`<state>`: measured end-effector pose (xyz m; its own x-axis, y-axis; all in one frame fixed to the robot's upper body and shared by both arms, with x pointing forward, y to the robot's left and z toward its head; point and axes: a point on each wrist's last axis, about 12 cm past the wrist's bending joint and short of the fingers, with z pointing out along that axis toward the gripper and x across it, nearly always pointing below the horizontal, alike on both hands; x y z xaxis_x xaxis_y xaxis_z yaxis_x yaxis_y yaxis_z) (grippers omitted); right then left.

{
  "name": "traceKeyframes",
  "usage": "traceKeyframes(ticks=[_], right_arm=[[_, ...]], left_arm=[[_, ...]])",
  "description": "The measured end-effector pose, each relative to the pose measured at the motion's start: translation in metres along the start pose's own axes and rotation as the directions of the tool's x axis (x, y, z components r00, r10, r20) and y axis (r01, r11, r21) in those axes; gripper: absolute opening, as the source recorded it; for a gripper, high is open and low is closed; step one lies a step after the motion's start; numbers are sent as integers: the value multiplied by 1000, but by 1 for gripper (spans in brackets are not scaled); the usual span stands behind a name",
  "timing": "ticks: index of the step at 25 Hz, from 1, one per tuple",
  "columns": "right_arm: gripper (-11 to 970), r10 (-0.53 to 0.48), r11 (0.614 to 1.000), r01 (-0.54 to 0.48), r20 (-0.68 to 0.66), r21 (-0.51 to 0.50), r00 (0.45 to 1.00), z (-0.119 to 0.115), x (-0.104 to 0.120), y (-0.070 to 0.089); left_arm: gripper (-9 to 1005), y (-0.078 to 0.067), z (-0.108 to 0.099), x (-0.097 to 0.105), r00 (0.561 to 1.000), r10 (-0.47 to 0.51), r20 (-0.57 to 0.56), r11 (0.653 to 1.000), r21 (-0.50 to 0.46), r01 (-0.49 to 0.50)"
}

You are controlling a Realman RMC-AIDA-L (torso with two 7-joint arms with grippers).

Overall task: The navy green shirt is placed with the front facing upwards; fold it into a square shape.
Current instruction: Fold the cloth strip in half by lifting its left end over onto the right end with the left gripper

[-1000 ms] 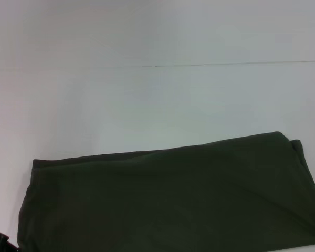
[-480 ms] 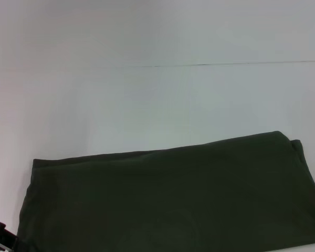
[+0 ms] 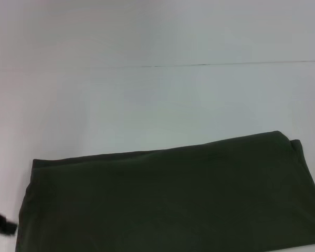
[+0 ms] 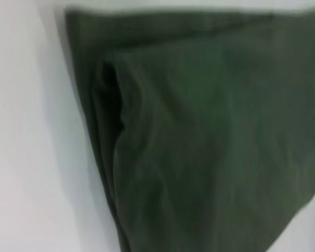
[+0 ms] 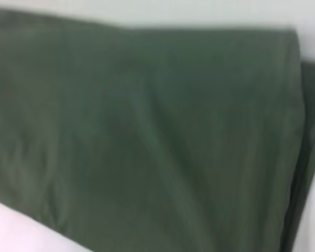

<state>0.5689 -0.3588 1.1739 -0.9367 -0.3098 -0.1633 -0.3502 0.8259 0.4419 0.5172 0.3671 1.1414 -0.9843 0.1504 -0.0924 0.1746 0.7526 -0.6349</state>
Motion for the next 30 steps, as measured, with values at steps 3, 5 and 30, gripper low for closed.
traceKeyframes(ticks=[3, 5, 30], right_arm=[[647, -60, 995, 68, 117, -69, 991, -7, -8, 6], [866, -122, 977, 156, 223, -144, 967, -6, -14, 13], [854, -715, 532, 840, 589, 107, 377, 144, -17, 65]], left_arm=[[82, 4, -19, -2, 993, -24, 118, 999, 32, 20], [83, 6, -27, -3, 984, -35, 174, 998, 53, 26], [856, 11, 3, -4, 978, -136, 157, 984, 137, 115]])
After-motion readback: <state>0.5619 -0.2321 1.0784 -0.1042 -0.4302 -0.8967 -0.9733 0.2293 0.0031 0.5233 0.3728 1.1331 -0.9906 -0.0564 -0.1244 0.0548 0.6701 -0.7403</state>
